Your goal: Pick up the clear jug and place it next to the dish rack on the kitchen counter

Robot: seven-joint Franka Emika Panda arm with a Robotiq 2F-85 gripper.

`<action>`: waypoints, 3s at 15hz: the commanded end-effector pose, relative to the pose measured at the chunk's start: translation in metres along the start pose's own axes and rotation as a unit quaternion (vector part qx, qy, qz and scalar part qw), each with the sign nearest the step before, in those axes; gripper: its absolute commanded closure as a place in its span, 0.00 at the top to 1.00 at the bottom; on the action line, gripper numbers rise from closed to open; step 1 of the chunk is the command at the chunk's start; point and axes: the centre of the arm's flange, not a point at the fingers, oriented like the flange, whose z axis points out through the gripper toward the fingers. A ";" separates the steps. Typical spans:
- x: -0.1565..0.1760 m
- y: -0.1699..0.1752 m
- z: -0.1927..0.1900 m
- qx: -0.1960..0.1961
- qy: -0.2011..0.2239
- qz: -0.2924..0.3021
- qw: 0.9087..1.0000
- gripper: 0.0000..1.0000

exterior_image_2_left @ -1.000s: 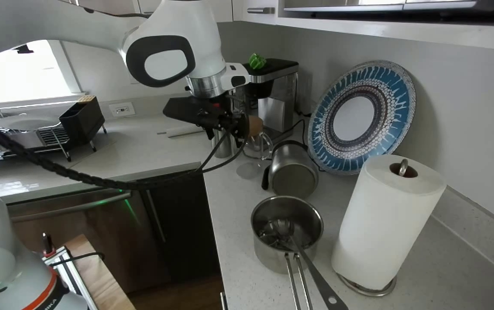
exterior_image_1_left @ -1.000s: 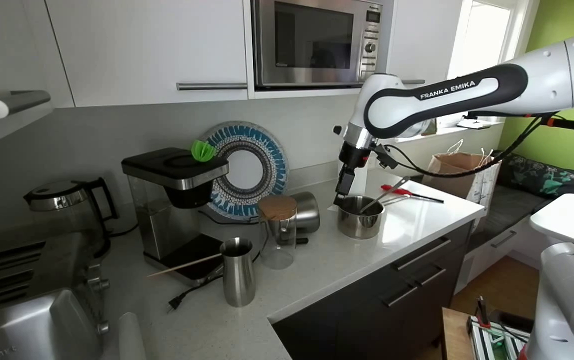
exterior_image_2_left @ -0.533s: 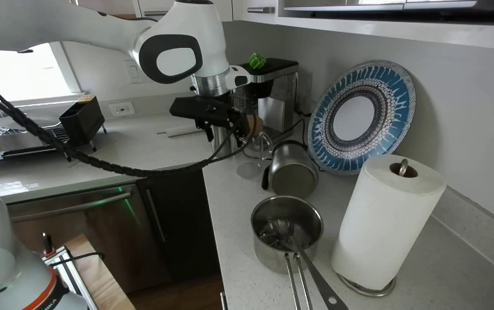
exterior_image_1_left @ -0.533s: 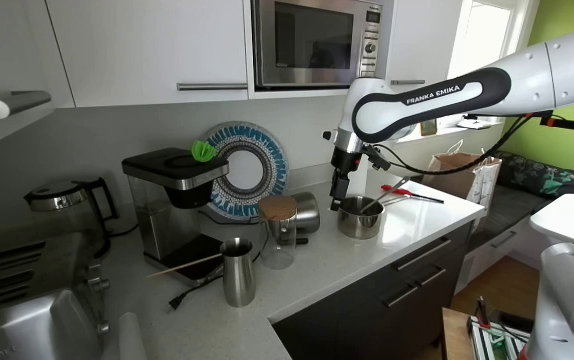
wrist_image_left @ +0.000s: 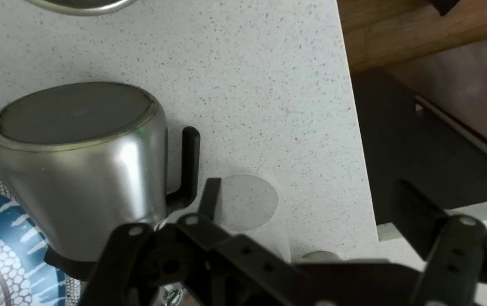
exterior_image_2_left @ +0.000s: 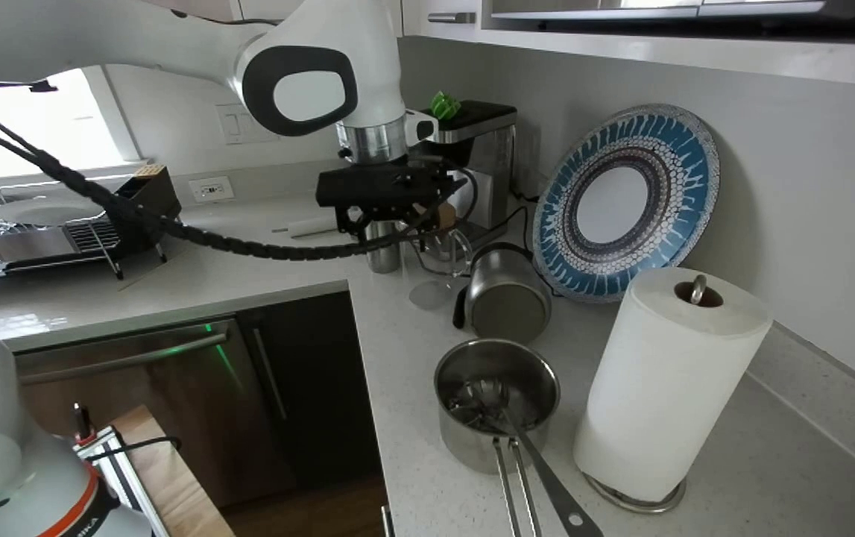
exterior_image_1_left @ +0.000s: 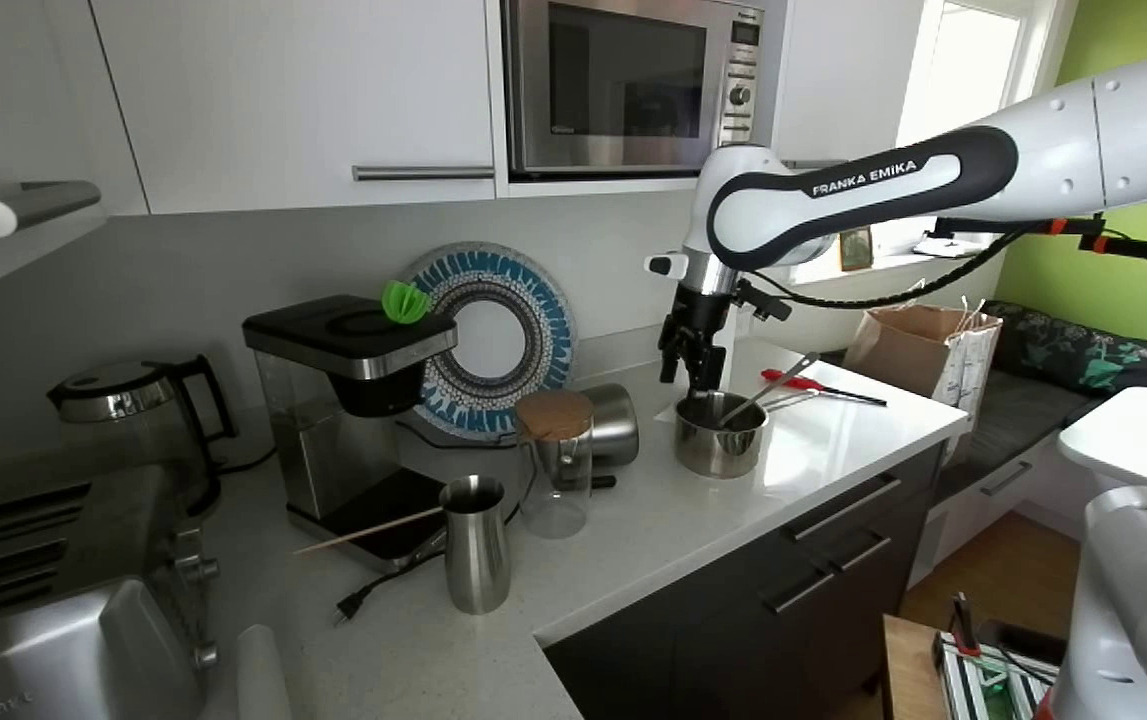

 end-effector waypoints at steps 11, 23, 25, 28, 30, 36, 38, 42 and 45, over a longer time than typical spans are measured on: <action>0.022 0.053 0.008 -0.028 0.035 -0.171 0.984 1.00; 0.063 0.080 0.047 -0.037 0.056 -0.341 0.938 1.00; 0.068 0.082 0.053 -0.052 0.058 -0.335 0.939 1.00; 0.075 0.084 0.059 -0.057 0.062 -0.335 0.938 1.00; 0.079 0.083 0.064 -0.051 0.070 -0.339 0.937 1.00; 0.090 0.082 0.076 -0.036 0.104 -0.343 0.933 1.00; 0.092 0.083 0.081 -0.032 0.101 -0.344 0.933 1.00; 0.093 0.086 0.091 -0.023 0.097 -0.344 0.934 1.00; 0.093 0.080 0.089 -0.001 0.088 -0.341 0.936 1.00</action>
